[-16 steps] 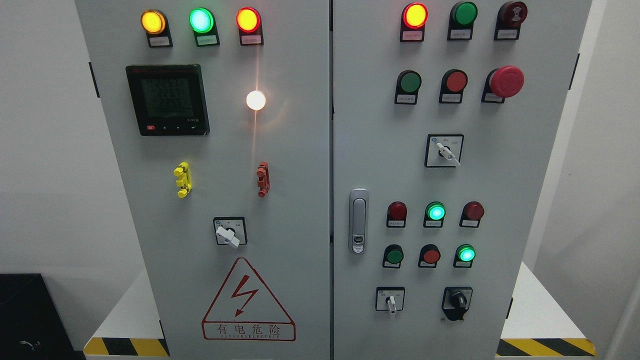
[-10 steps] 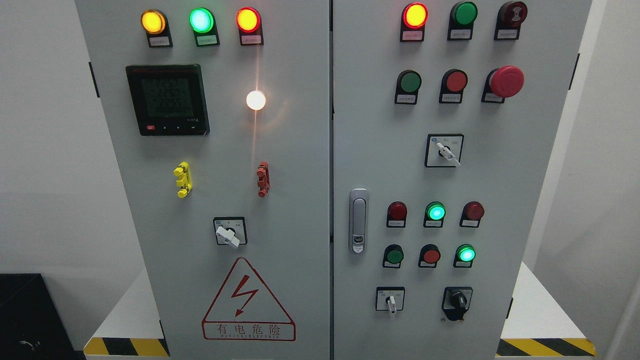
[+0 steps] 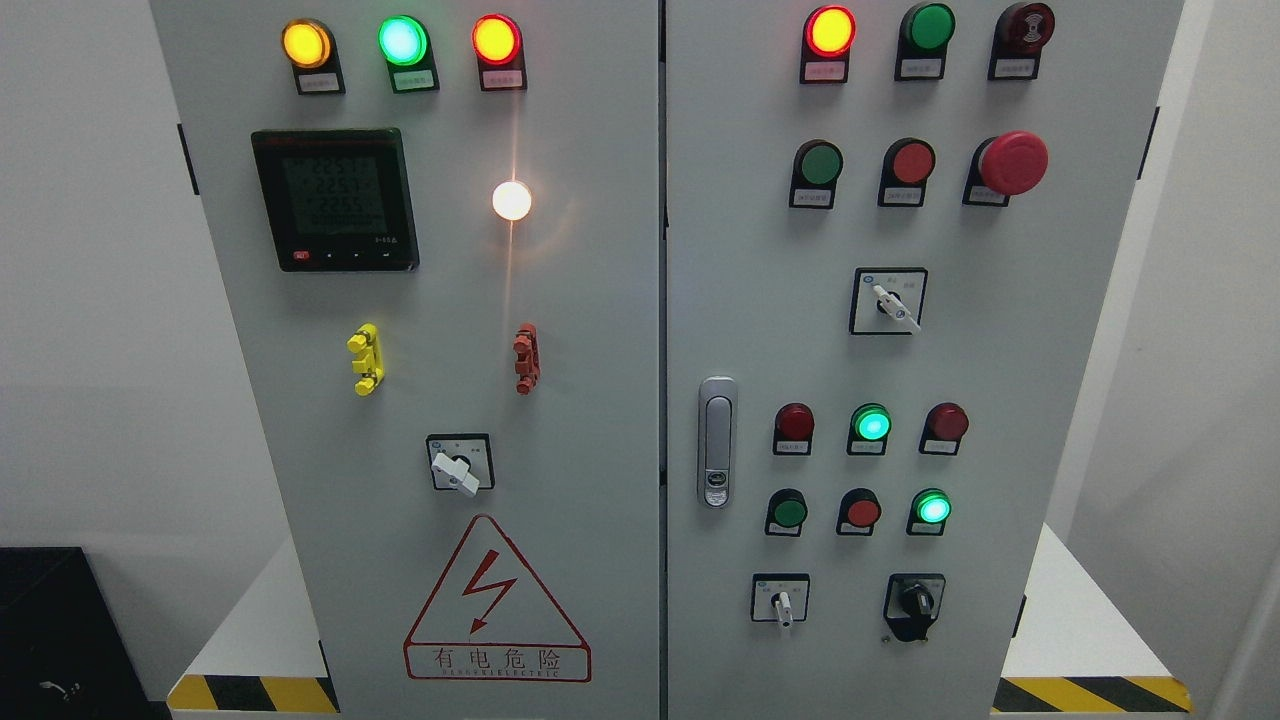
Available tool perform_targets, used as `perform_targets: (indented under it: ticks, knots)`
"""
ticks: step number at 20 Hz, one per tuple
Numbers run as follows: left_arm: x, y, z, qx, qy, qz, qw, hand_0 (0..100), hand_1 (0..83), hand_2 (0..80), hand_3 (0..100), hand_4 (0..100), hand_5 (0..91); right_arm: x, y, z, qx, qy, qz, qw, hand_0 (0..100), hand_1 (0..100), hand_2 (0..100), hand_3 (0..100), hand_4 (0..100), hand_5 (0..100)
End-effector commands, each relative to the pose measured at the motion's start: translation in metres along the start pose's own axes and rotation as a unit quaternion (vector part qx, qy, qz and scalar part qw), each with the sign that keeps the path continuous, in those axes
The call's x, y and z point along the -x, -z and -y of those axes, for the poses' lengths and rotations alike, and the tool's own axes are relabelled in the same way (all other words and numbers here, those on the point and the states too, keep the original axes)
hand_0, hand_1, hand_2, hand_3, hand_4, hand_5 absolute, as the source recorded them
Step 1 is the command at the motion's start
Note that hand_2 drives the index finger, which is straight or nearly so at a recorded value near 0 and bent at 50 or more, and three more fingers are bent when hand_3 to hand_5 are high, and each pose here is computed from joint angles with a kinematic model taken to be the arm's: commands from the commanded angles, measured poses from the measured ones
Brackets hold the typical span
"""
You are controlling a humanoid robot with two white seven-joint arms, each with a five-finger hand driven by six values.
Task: Flip black knob to close circuit
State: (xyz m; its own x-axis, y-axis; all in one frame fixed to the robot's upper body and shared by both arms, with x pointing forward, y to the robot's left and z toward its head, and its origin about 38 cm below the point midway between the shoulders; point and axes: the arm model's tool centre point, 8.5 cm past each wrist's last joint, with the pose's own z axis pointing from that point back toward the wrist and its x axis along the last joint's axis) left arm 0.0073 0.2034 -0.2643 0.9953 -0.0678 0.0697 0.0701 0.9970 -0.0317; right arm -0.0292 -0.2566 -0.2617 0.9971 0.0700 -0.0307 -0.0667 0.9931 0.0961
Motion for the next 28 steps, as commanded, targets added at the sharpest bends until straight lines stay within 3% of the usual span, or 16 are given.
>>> perform_targets:
  ticks: [1, 7, 17, 19, 21, 22, 24, 25, 28]
  knots:
    - [0.006, 0.000, 0.002, 0.002, -0.001, 0.001, 1.000, 12, 55.6, 0.0, 0, 0, 0.0, -0.006, 0.002, -0.016, -0.013, 0.008, 0.034, 0.999, 0, 13, 0, 0, 0, 0]
    - [0.006, 0.000, 0.002, 0.002, -0.001, 0.001, 1.000, 12, 55.6, 0.0, 0, 0, 0.0, -0.040, 0.001, -0.027, -0.040, 0.009, 0.104, 0.994, 0, 12, 0, 0, 0, 0]
    - [0.006, 0.000, 0.002, 0.002, -0.001, 0.001, 1.000, 12, 55.6, 0.0, 0, 0, 0.0, -0.133, -0.025, -0.034, -0.030, -0.010, 0.273, 0.962, 0, 12, 0, 2, 0, 0]
    - [0.006, 0.000, 0.002, 0.002, -0.001, 0.001, 1.000, 12, 55.6, 0.0, 0, 0, 0.0, -0.149, -0.034, -0.031, -0.018, -0.015, 0.300, 0.954, 0, 12, 0, 12, 5, 0]
    - [0.006, 0.000, 0.002, 0.002, -0.001, 0.001, 1.000, 12, 55.6, 0.0, 0, 0, 0.0, -0.160, -0.041, -0.034, -0.001, -0.016, 0.323, 0.946, 0, 12, 14, 27, 22, 0]
    - [0.006, 0.000, 0.002, 0.002, -0.001, 0.001, 1.000, 12, 55.6, 0.0, 0, 0, 0.0, -0.166, -0.045, -0.037, 0.006, -0.025, 0.333, 0.942, 0, 12, 17, 30, 25, 2]
    - [0.006, 0.000, 0.002, 0.002, -0.001, 0.001, 1.000, 12, 55.6, 0.0, 0, 0, 0.0, -0.176, -0.053, -0.042, 0.024, -0.043, 0.353, 0.934, 0, 11, 29, 43, 37, 18]
    - [0.006, 0.000, 0.002, 0.002, -0.001, 0.001, 1.000, 12, 55.6, 0.0, 0, 0, 0.0, -0.180, -0.057, -0.044, 0.033, -0.050, 0.362, 0.930, 0, 11, 32, 46, 39, 20]
    - [0.006, 0.000, 0.002, 0.002, -0.001, 0.001, 1.000, 12, 55.6, 0.0, 0, 0, 0.0, -0.198, -0.070, -0.047, 0.072, -0.080, 0.390, 0.915, 0, 11, 42, 60, 53, 38]
